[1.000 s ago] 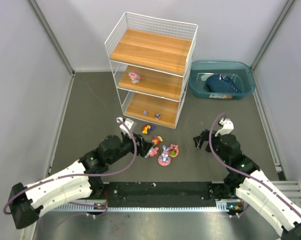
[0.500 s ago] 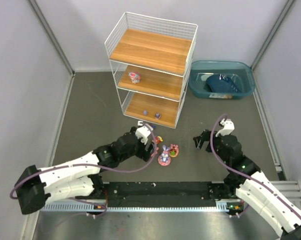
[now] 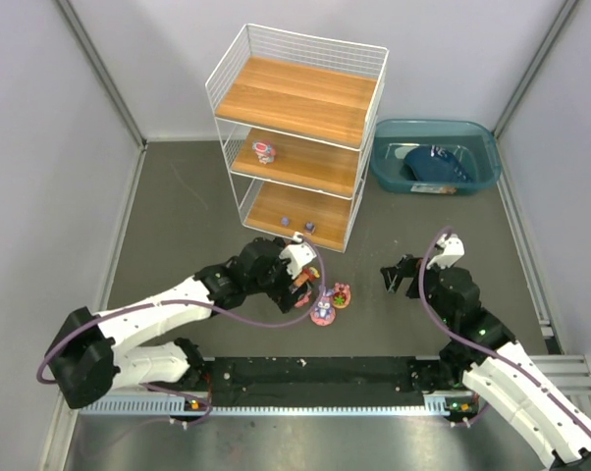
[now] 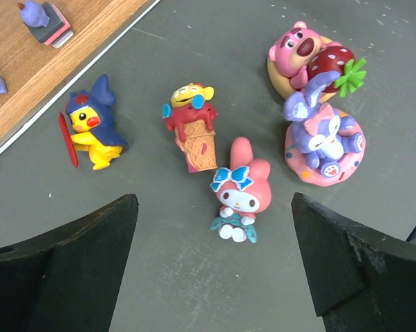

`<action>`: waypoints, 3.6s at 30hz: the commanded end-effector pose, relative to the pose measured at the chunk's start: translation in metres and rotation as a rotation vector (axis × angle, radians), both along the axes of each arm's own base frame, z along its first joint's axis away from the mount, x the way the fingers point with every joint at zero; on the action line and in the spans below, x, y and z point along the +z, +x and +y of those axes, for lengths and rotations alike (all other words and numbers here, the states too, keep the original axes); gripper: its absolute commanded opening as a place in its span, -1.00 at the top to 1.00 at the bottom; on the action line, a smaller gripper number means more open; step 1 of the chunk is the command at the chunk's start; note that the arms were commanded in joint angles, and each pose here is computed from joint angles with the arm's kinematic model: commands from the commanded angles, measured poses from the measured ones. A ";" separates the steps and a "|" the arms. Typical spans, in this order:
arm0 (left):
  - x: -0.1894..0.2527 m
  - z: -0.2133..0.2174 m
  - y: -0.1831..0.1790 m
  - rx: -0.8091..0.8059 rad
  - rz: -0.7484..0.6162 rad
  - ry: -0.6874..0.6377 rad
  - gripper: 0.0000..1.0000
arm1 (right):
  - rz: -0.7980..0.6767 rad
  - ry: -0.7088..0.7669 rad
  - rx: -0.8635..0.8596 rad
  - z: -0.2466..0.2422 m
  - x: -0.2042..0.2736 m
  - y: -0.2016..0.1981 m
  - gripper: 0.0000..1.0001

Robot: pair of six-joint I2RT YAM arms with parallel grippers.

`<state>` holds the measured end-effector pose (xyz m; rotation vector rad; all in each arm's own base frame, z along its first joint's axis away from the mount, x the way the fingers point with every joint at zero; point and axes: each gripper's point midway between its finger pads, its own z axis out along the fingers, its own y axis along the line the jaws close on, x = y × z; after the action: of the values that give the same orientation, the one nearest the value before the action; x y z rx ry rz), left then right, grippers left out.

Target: Place and organize the plastic toys onto the shelf

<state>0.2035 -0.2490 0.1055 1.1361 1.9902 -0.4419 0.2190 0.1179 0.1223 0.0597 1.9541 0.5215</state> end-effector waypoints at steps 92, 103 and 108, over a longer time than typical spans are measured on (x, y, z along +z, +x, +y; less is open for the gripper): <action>0.224 -0.005 0.014 0.159 -0.265 -0.788 1.00 | -0.026 -0.013 -0.033 -0.006 0.002 0.003 -0.98; 0.267 -0.003 0.052 0.274 -0.456 -0.909 1.00 | -0.023 -0.013 -0.035 -0.006 0.001 0.003 -0.98; 0.277 -0.001 0.072 0.351 -0.536 -0.936 1.00 | -0.025 -0.014 -0.033 -0.006 0.001 0.003 -0.98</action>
<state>0.2650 -0.2605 0.3284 0.3814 1.4063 -0.7066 0.2202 0.1119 0.1180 0.0810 1.9525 0.4885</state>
